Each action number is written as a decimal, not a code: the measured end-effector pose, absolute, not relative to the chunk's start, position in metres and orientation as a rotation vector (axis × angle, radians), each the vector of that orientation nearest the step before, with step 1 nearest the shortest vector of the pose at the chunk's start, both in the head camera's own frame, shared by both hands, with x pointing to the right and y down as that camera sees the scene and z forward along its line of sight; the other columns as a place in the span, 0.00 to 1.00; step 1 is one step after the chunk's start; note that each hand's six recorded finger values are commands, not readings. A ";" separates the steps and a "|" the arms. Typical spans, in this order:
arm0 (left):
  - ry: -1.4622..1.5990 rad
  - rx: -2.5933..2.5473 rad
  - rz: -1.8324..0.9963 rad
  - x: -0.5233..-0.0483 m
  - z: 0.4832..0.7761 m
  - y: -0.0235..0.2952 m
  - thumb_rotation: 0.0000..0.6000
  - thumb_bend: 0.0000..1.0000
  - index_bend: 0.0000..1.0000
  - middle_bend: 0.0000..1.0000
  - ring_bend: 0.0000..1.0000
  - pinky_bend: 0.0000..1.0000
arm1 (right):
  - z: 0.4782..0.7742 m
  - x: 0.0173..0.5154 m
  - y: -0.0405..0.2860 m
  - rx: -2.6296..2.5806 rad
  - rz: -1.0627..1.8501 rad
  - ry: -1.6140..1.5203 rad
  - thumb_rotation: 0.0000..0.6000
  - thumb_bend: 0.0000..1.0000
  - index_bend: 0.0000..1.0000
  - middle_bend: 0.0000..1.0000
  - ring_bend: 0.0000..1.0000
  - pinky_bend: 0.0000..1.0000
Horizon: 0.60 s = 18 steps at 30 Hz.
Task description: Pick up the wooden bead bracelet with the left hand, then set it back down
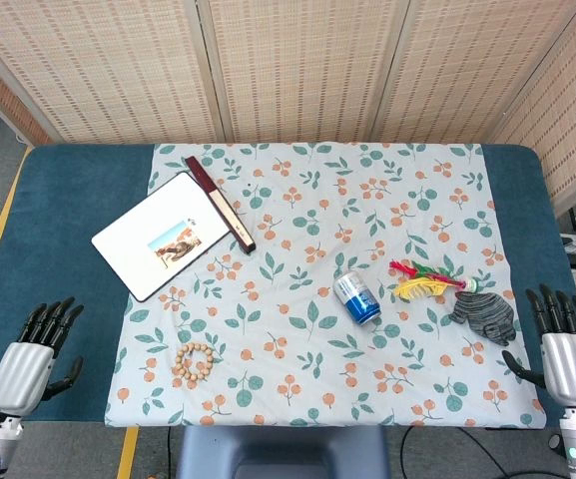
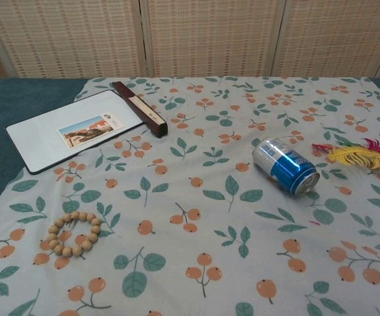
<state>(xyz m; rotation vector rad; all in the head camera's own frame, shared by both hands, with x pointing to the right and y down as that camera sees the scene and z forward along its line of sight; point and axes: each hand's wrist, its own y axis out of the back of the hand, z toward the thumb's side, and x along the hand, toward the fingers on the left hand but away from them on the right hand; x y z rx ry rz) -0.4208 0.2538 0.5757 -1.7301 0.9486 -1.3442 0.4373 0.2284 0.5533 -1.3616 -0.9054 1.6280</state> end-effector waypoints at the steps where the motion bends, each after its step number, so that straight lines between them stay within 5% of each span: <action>1: 0.941 -1.734 -1.342 -0.419 0.576 0.255 1.00 0.47 0.00 0.00 0.00 0.00 | 0.553 0.438 0.228 -1.365 1.624 -0.909 0.72 0.15 0.00 0.00 0.00 0.00; 6: 0.898 -1.861 -1.264 -0.398 0.576 0.267 1.00 0.47 0.03 0.08 0.00 0.00 | 0.553 0.433 0.227 -1.392 1.595 -0.895 0.72 0.15 0.00 0.00 0.00 0.00; 13: 0.760 -2.048 -1.050 -0.340 0.586 0.287 1.00 0.47 0.24 0.29 0.06 0.00 | 0.560 0.431 0.227 -1.434 1.610 -0.868 0.71 0.15 0.00 0.00 0.00 0.00; 18: 0.656 -2.016 -1.025 -0.309 0.618 0.292 1.00 0.47 0.26 0.30 0.06 0.00 | 0.558 0.433 0.226 -1.454 1.604 -0.883 0.71 0.15 0.00 0.00 0.00 0.00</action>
